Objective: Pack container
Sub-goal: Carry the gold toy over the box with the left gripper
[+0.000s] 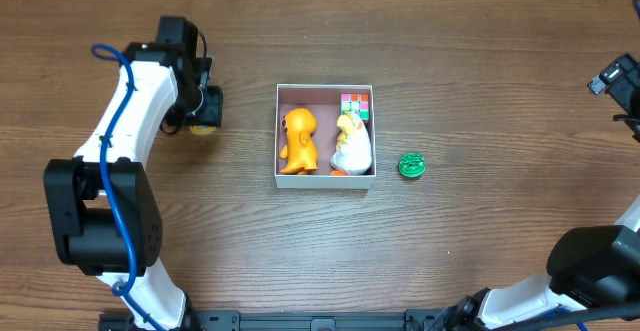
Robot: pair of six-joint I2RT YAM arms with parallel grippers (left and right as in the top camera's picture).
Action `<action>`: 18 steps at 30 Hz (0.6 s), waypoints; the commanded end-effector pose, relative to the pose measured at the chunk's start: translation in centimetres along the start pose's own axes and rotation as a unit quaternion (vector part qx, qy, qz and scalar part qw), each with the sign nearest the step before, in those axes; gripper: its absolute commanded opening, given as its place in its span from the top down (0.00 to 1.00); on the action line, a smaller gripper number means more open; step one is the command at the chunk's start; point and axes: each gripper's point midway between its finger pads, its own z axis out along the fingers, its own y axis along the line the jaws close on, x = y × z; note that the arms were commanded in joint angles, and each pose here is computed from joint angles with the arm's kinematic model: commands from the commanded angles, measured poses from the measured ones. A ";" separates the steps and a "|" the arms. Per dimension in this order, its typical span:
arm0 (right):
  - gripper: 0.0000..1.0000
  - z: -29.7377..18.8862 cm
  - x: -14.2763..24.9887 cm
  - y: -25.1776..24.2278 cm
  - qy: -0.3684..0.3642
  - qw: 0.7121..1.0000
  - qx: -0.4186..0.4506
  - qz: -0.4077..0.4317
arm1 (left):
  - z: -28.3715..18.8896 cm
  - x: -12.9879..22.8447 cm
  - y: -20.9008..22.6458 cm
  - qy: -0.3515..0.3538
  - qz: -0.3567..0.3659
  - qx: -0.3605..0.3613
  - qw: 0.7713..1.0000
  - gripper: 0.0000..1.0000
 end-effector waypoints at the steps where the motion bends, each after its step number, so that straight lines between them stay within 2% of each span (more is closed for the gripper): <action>1: 0.00 -0.2 -0.1 -0.1 -0.005 1.000 0.001 0.002 | -2.2 -2.3 -1.6 -0.031 0.008 0.033 0.999 0.51; 9: 0.00 -0.2 -0.1 -0.1 -0.005 1.000 0.001 0.002 | -5.5 -4.7 -6.8 -0.080 0.071 0.054 0.993 0.51; 18: 0.00 -0.2 -0.1 -0.1 -0.005 1.000 0.001 0.002 | -6.1 -3.4 -14.1 -0.087 0.149 0.077 0.982 0.51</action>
